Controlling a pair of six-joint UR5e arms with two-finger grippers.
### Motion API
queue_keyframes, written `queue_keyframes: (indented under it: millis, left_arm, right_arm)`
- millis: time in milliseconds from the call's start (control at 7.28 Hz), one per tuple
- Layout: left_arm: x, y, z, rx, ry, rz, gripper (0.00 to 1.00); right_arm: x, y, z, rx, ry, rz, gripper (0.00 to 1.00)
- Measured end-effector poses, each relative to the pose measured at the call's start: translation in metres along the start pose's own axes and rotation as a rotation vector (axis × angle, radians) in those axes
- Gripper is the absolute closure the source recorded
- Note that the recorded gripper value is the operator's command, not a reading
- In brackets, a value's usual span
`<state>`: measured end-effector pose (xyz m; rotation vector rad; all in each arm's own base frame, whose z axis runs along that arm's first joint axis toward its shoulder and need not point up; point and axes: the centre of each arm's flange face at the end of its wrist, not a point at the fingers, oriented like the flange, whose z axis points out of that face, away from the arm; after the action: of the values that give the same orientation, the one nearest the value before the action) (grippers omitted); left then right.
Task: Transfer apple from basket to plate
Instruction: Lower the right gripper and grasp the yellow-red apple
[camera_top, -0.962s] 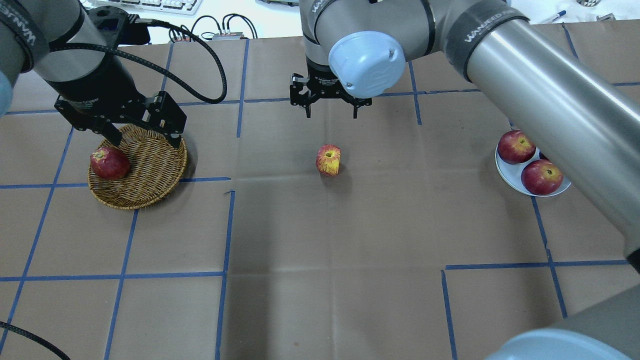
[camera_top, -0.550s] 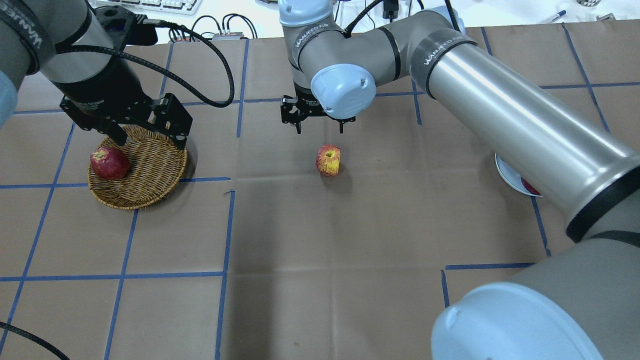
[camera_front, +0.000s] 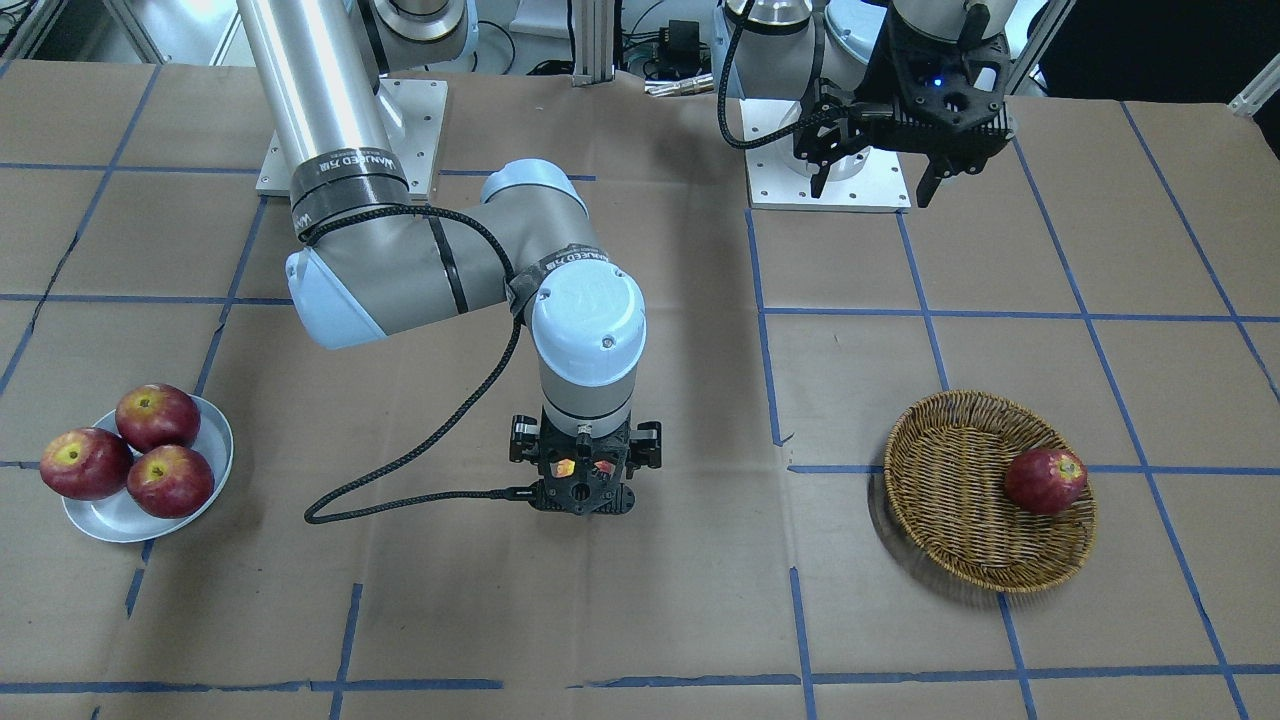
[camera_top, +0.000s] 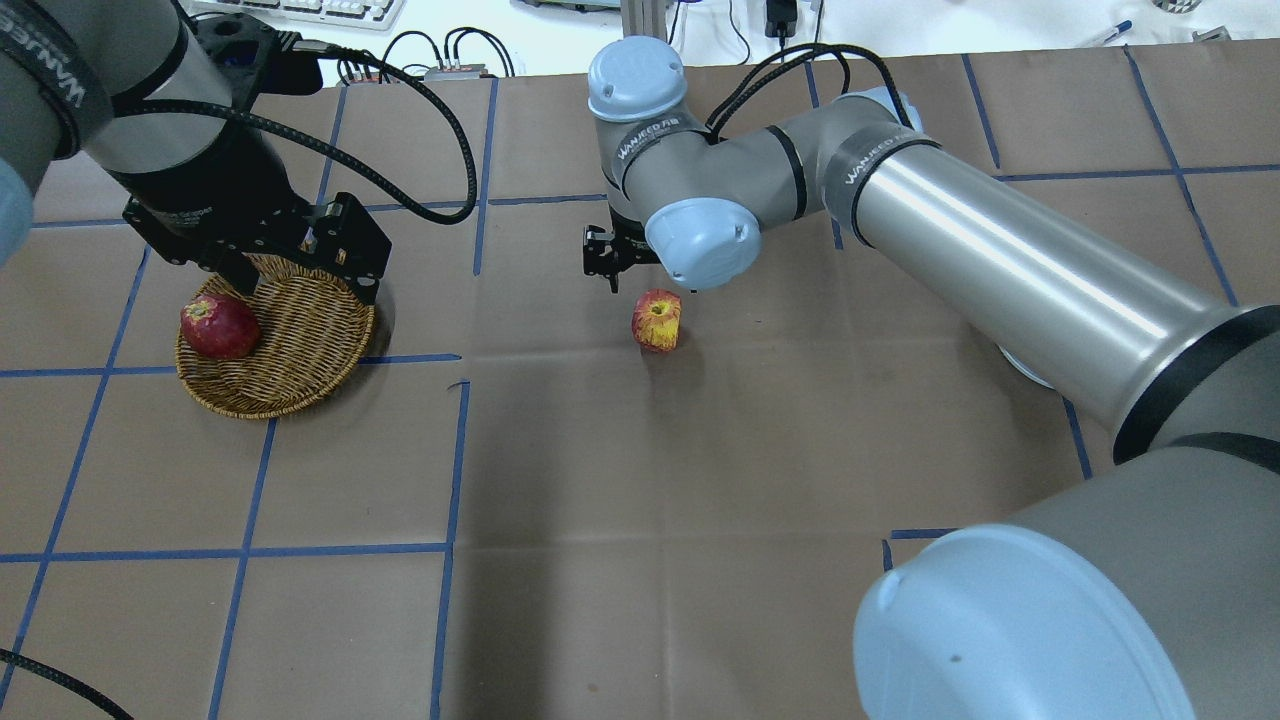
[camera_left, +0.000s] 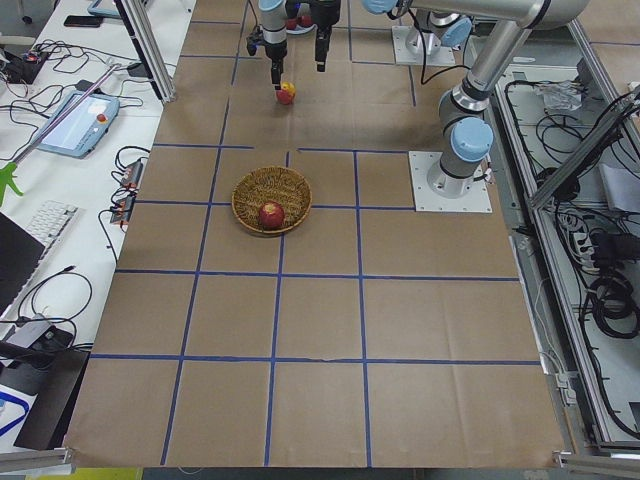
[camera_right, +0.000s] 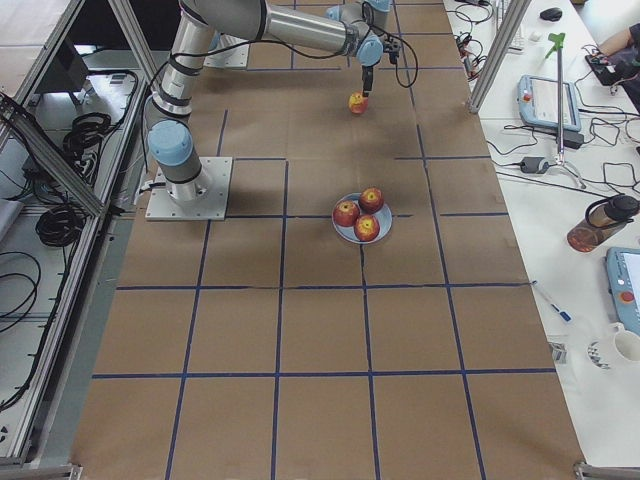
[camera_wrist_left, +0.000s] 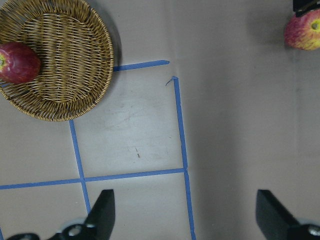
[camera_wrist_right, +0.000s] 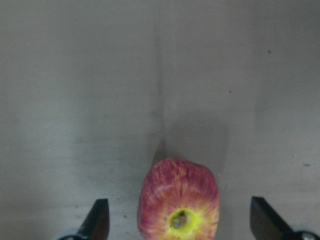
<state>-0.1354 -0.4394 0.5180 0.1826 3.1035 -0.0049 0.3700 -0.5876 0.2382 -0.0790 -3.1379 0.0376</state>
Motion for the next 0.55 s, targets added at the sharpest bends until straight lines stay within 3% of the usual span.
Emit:
queue_keyframes:
  millis: [275, 412, 550]
  left_arm:
    - [-0.001, 0.000, 0.001, -0.001, 0.000, -0.002, 0.01]
    - [-0.001, 0.000, 0.001, -0.002, 0.000, -0.003, 0.01]
    - [-0.001, 0.000, 0.002, -0.003, 0.000, -0.004, 0.01]
  right_arm:
    - [0.003, 0.006, 0.020, -0.004, 0.000, 0.004, 0.02]
    - [0.002, 0.007, 0.029, -0.014, 0.004, 0.005, 0.19]
    - [0.001, 0.008, 0.036, -0.024, 0.006, 0.006, 0.30]
